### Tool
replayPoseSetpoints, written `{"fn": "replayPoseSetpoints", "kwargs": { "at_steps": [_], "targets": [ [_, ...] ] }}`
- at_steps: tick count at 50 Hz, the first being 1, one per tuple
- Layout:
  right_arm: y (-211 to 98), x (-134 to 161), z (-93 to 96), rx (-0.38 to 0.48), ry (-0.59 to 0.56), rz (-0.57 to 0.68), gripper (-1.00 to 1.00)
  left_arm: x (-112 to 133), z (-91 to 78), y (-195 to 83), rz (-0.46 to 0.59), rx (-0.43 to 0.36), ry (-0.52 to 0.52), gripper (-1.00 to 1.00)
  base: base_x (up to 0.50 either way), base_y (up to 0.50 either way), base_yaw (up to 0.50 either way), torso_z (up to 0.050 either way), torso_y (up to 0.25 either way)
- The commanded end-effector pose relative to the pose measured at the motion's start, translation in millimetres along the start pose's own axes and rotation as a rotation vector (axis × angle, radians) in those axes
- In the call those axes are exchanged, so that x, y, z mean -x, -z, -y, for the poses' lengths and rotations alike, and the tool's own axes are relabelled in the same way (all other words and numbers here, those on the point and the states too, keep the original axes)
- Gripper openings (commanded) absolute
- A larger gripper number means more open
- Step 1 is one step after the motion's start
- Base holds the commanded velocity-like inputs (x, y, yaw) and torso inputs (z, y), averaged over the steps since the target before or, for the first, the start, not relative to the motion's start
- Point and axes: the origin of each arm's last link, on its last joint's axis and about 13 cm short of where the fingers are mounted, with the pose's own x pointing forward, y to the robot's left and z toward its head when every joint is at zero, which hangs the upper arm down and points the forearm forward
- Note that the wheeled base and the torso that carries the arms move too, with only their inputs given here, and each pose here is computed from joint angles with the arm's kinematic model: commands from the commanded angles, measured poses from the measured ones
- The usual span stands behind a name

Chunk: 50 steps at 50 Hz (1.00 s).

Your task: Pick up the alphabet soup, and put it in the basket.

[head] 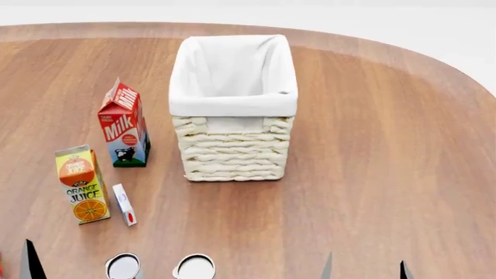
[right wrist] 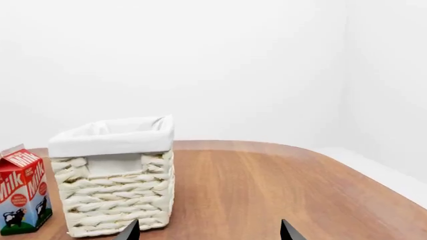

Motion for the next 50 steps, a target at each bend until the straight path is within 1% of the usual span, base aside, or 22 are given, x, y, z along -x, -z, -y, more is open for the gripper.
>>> {"fn": "replayPoseSetpoints", "kwargs": {
  "at_steps": [1,11,50],
  "targets": [
    [0.8,1.5,-2.7,0.014,-0.014,0.004,1.00,-1.0,-1.3,2.0,0.001,0.003,-0.002,1.00,0.21,-0.06,0.00,0.000,0.000],
    [1.3,2.1,-5.4,0.031,-0.028,0.006,1.00,-1.0,-0.8,1.3,0.002,0.002,-0.002,1.00,0.22,-0.05,0.00,0.000,0.000],
    [2.0,2.5,-6.1,0.028,-0.033,0.008,1.00,-0.6,-0.2,0.7,0.004,0.000,-0.003,1.00,0.24,0.00,0.00,0.000,0.000]
  ]
}}
